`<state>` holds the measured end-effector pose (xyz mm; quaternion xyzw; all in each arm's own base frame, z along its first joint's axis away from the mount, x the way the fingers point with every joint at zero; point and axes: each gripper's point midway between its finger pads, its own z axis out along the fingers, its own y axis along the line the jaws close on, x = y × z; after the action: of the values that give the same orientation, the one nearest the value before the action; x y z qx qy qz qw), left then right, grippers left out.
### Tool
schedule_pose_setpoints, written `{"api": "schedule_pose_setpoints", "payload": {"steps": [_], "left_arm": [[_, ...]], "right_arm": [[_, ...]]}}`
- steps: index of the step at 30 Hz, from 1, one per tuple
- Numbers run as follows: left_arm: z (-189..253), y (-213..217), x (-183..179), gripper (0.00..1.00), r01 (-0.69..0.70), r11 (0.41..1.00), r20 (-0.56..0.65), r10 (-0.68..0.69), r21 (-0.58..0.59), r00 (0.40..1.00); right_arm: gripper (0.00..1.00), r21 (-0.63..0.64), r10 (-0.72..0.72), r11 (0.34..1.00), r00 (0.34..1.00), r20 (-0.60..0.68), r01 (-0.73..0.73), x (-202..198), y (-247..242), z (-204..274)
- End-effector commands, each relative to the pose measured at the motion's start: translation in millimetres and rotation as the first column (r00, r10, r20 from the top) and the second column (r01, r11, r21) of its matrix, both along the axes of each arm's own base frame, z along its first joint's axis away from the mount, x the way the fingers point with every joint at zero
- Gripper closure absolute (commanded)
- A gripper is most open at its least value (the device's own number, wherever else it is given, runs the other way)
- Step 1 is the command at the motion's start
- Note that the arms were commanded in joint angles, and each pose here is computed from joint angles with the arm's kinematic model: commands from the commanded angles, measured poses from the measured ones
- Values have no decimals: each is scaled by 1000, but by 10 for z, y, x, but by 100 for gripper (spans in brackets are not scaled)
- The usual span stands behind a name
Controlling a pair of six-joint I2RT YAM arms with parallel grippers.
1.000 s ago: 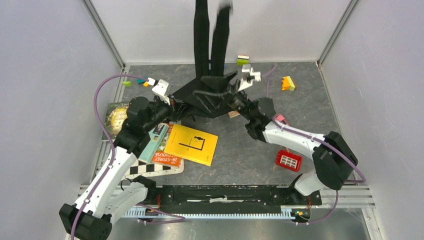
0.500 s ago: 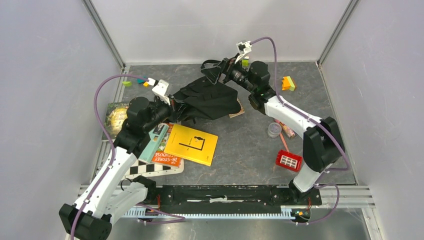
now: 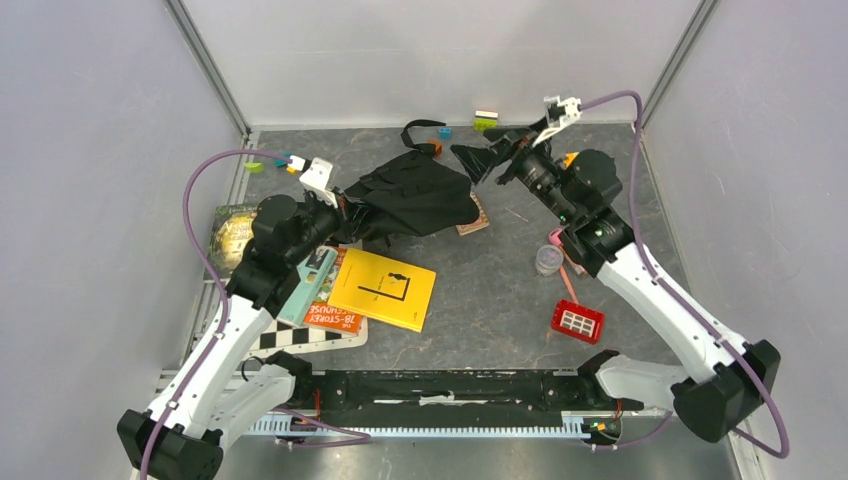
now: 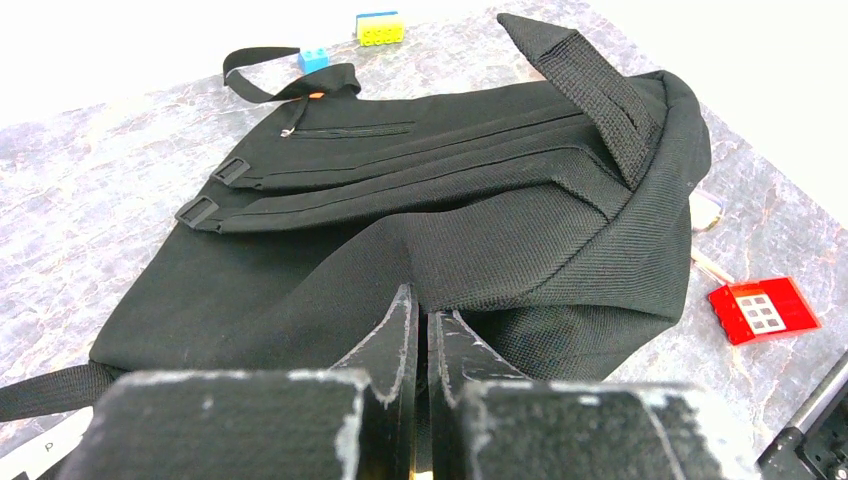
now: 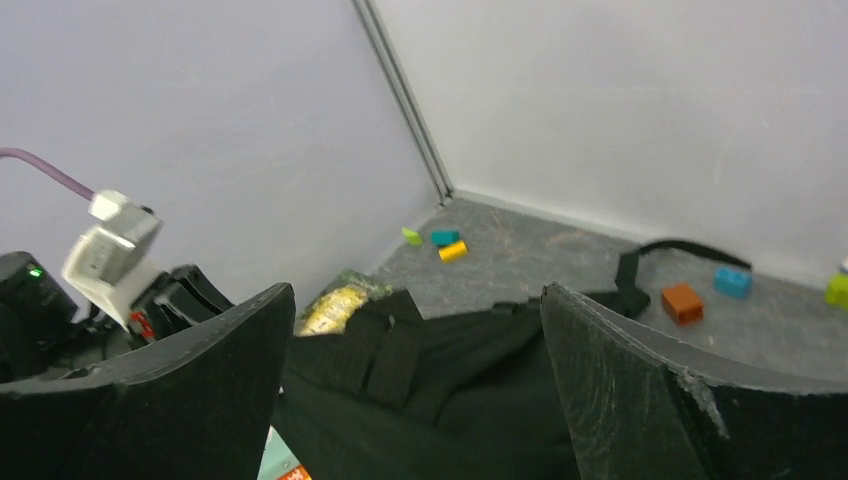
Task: Pack the student bag
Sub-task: Adjust the student bag at the center of the board, then place the student bag at the center of the board.
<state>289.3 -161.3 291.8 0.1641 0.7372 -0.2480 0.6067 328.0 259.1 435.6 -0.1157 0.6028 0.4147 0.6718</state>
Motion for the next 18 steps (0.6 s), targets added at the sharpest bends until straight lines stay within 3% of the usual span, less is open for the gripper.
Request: {"api": "schedule_pose_setpoints", "payload": {"steps": [1,10,18], "left_arm": [[414,14,18,98,-25,996,90,33,-87,995],[385,10,33,98,-29,996,79,37,-89,996],[362,-26,33,98,-11,996,73,18,-94,997]], "right_arm": [[2,-53,-89,995,981,-171,81,-21,-190,-579],[2,0,-54,998,925,-375,58,-411,-330,-1648],[2,95,26,995,916,-400,14,-474,-237,-1783]]}}
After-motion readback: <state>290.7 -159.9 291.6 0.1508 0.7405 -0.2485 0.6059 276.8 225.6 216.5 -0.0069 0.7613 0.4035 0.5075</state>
